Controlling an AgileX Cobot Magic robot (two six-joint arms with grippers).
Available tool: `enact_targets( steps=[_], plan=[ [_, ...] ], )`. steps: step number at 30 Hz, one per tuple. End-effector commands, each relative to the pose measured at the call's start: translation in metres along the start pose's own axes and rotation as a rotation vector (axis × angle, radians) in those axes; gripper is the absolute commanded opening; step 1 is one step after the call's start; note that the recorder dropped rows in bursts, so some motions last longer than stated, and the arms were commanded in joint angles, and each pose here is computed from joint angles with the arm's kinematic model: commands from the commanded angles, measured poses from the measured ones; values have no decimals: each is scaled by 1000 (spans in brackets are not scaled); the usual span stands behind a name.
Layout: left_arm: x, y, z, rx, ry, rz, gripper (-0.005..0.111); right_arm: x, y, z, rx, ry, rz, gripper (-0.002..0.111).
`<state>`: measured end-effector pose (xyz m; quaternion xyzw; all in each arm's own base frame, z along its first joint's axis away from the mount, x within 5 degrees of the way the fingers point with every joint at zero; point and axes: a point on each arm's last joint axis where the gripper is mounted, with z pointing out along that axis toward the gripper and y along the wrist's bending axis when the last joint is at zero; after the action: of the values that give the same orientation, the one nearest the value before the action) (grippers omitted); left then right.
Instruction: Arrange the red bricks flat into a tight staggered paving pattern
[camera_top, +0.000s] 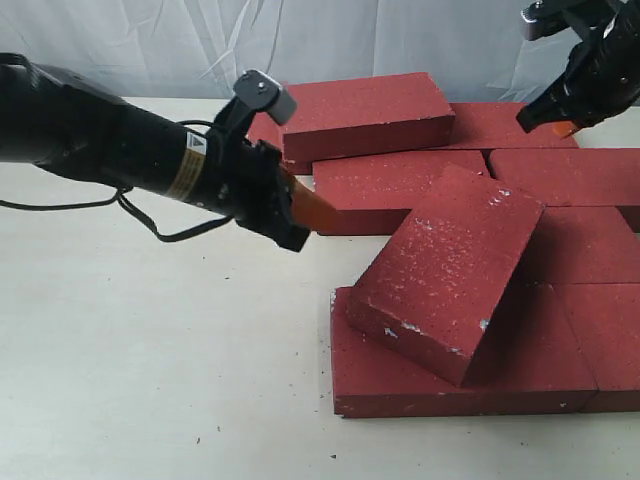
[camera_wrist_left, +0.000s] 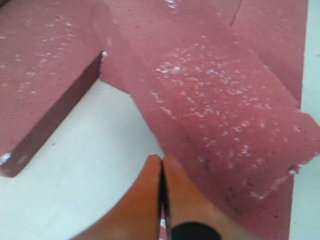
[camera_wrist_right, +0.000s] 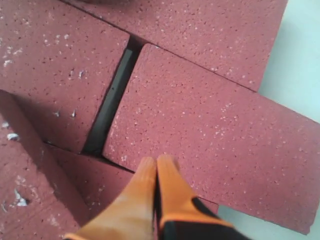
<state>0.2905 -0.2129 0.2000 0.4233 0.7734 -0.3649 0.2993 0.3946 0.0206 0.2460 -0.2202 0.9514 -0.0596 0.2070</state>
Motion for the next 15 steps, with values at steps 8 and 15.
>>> enact_targets(
  steps=[8, 15],
  plan=[
    [-11, -61, 6, 262, -24, 307, 0, -19, 2, 20, -120, -10, -8, -1],
    [-11, -92, 27, 237, 10, 379, 0, -20, 3, 20, -130, -16, -4, -1]
  ],
)
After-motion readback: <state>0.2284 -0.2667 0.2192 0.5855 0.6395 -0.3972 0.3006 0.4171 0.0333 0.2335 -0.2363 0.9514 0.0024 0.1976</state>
